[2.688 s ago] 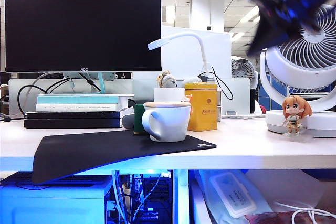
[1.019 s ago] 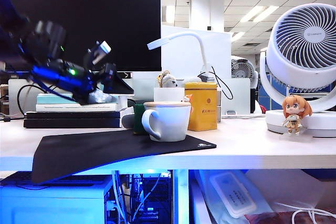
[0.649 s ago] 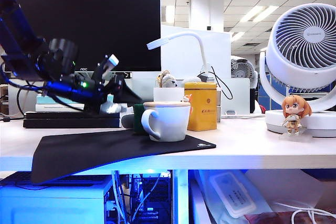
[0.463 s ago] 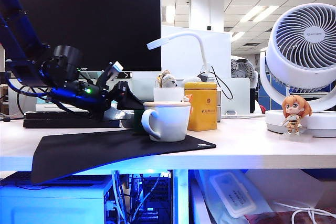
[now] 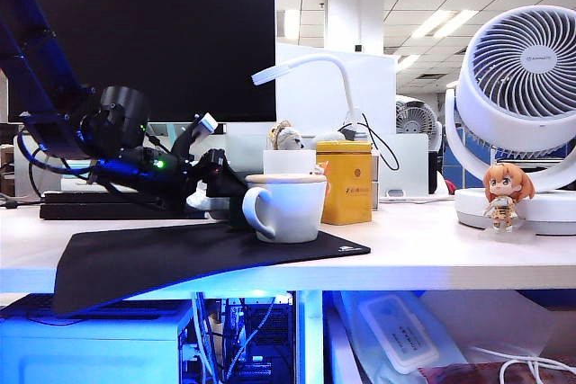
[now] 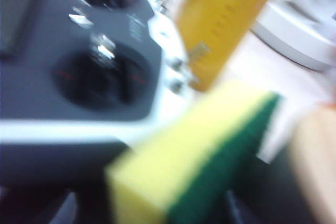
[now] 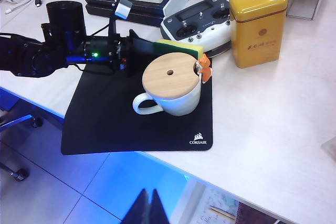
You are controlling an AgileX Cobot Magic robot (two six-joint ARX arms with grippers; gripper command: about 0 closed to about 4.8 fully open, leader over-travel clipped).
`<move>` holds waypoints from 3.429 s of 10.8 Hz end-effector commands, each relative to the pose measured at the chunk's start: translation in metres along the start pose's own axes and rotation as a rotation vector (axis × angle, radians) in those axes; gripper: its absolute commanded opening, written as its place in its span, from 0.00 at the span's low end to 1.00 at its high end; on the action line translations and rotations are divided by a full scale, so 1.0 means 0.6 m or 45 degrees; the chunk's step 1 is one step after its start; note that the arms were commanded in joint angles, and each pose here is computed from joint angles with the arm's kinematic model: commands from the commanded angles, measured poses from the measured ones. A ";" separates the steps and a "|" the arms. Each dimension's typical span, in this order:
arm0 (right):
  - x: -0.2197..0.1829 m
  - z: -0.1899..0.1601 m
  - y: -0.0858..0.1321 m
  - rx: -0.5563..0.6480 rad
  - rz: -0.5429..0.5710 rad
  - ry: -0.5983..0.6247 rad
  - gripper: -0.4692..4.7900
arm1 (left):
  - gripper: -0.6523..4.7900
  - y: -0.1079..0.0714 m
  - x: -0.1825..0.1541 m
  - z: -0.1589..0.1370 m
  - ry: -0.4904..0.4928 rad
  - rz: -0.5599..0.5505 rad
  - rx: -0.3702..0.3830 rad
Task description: Open the drawer, place the cleaning sponge inside, then close the drawer.
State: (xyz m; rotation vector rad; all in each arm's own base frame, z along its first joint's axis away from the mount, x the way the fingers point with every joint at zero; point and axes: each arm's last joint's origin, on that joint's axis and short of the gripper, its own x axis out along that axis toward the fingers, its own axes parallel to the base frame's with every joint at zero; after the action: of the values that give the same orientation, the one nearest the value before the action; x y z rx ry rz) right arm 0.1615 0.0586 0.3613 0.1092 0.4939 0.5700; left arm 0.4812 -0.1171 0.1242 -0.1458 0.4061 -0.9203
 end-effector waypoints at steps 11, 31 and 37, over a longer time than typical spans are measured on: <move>-0.004 0.004 0.002 -0.089 0.002 -0.026 0.08 | 0.11 -0.036 -0.043 0.099 -0.105 0.060 0.099; -0.156 -0.027 0.045 -0.037 -0.061 0.090 0.08 | 0.43 -0.450 0.151 -0.108 0.876 -0.296 -0.211; -0.157 -0.038 0.044 0.005 -0.068 0.170 0.08 | 0.99 -0.456 0.150 -0.105 0.882 -0.302 -0.258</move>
State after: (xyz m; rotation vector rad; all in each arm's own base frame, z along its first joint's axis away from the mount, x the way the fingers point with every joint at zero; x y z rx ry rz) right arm 0.0707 0.0296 0.3876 0.0592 0.6099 0.5278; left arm 0.3011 -0.3486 0.1159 -0.0505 1.1630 -1.1346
